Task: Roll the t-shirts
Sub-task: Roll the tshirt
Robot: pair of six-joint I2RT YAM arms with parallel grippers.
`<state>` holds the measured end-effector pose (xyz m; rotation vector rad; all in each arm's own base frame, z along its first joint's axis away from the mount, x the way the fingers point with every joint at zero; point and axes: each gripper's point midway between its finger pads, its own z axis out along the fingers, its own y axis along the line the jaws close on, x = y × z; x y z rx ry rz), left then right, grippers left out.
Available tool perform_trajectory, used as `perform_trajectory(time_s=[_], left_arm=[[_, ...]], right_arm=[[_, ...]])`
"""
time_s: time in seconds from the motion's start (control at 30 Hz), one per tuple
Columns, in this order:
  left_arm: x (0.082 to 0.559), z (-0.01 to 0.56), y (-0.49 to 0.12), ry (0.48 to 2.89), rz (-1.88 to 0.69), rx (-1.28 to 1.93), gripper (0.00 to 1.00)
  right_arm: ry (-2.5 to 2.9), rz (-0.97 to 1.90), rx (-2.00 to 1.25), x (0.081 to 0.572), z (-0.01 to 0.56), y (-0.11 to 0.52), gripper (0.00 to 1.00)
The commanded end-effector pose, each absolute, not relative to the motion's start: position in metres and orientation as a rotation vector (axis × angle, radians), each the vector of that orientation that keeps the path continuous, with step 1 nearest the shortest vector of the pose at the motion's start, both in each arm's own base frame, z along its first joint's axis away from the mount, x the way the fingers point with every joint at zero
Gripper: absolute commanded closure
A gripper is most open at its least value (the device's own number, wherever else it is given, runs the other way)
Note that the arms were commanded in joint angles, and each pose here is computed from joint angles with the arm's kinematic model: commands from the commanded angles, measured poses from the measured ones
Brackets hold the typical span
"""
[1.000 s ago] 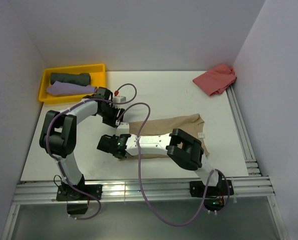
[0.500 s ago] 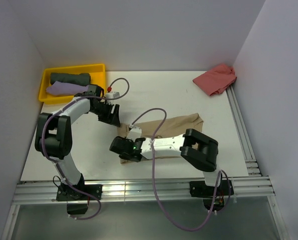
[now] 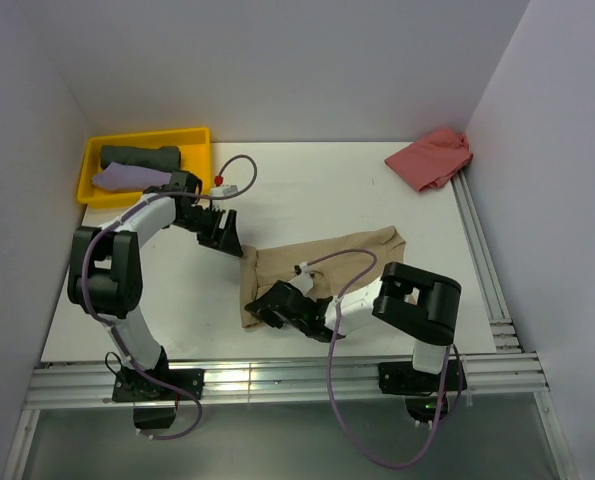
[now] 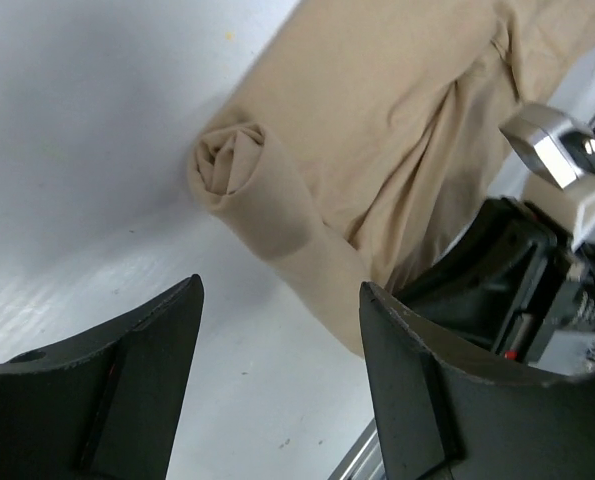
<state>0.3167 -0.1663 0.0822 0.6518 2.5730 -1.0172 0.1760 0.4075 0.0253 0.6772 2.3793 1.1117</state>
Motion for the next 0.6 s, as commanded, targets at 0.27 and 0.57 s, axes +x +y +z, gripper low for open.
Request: perform_trajectory(time_s=[0.27,0.57], left_arm=[[0.297,0.033,-0.174,2.659,-1.140,0.692,0.32],[0.305,0.009,-0.184,2.737,-1.068,0.638,0.45]], right_arm=[[2.415,1.390,0.745,0.169,-0.002,0.398,1.00],[2.394,1.474,0.785,0.175,-0.008,0.396,1.00]])
